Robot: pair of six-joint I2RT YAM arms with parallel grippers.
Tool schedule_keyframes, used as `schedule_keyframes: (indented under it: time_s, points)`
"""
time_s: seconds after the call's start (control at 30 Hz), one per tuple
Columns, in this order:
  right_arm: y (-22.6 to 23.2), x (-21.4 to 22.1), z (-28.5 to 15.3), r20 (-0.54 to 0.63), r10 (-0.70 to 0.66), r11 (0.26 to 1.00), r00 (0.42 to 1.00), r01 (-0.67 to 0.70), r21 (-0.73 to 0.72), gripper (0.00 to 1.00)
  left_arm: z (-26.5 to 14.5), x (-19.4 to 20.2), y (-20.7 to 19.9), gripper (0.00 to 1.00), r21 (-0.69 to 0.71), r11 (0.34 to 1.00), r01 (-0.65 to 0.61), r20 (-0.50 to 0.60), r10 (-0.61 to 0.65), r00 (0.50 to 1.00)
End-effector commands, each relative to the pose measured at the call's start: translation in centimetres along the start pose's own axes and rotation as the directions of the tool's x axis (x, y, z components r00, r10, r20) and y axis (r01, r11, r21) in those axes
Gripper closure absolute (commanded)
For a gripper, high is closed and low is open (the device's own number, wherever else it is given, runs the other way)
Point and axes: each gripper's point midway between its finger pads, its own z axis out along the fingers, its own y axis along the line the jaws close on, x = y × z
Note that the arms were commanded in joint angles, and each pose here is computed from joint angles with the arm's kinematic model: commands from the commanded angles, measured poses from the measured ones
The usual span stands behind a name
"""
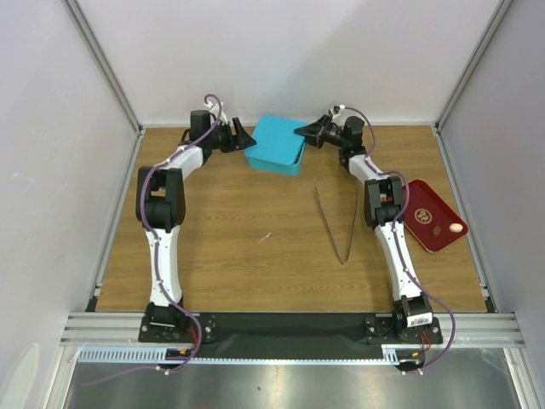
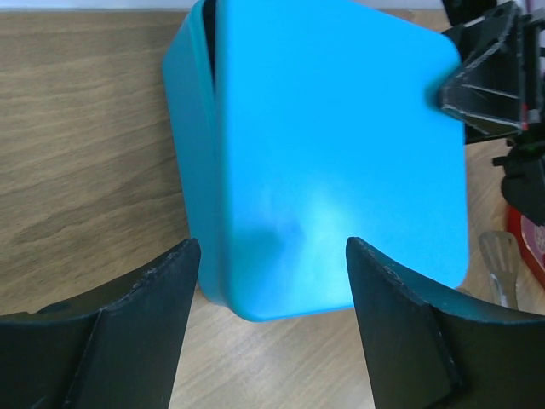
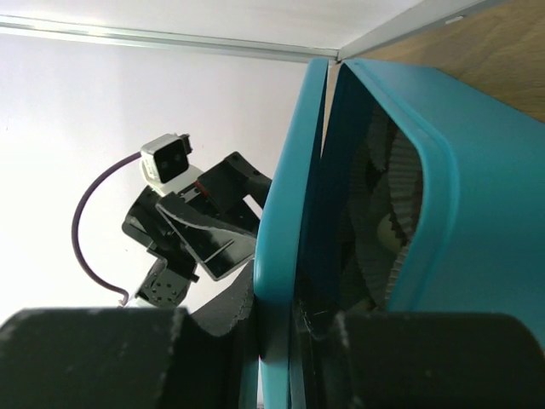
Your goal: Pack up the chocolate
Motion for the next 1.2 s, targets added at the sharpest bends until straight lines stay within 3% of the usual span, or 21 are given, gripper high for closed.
schedule_keyframes:
  time_s: [0.0, 0.23, 0.37, 0.47, 0.83, 1.17]
  points:
    - [-0.1, -0.2, -0.3, -0.008, -0.028, 1.000, 1.000, 0.028, -0.002, 1.00, 0.7, -0.4, 0.7, 0.25, -0.003, 1.000, -0.005, 0.006, 0.005, 1.000]
    - [-0.5, -0.5, -0.5, -0.002, -0.033, 0.999, 0.999, 0.033, 0.017, 0.83, 1.5, 0.2, 1.2, 0.28, -0.014, 1.000, 0.015, -0.025, -0.015, 1.000]
    - [-0.6, -1.2, -0.8, 0.015, -0.034, 0.999, 0.999, 0.034, 0.026, 0.64, 1.7, 0.2, 1.5, 0.28, -0.028, 0.999, 0.017, -0.028, -0.018, 0.999]
    - [-0.4, -1.8, -1.1, 0.031, -0.045, 0.998, 0.998, 0.044, 0.033, 0.59, 1.7, 0.3, 1.5, 0.28, -0.029, 0.999, 0.019, -0.031, -0.020, 0.999]
    - [0.6, -4.2, -2.5, 0.102, -0.087, 0.995, 0.991, 0.082, 0.057, 0.54, 1.8, 0.3, 1.6, 0.28, -0.029, 0.999, 0.019, -0.034, -0.020, 0.999]
    - [1.7, -6.1, -3.9, 0.148, -0.132, 0.986, 0.980, 0.114, 0.120, 0.57, 1.7, 0.2, 1.0, 0.27, -0.004, 1.000, 0.022, -0.033, -0.022, 0.999]
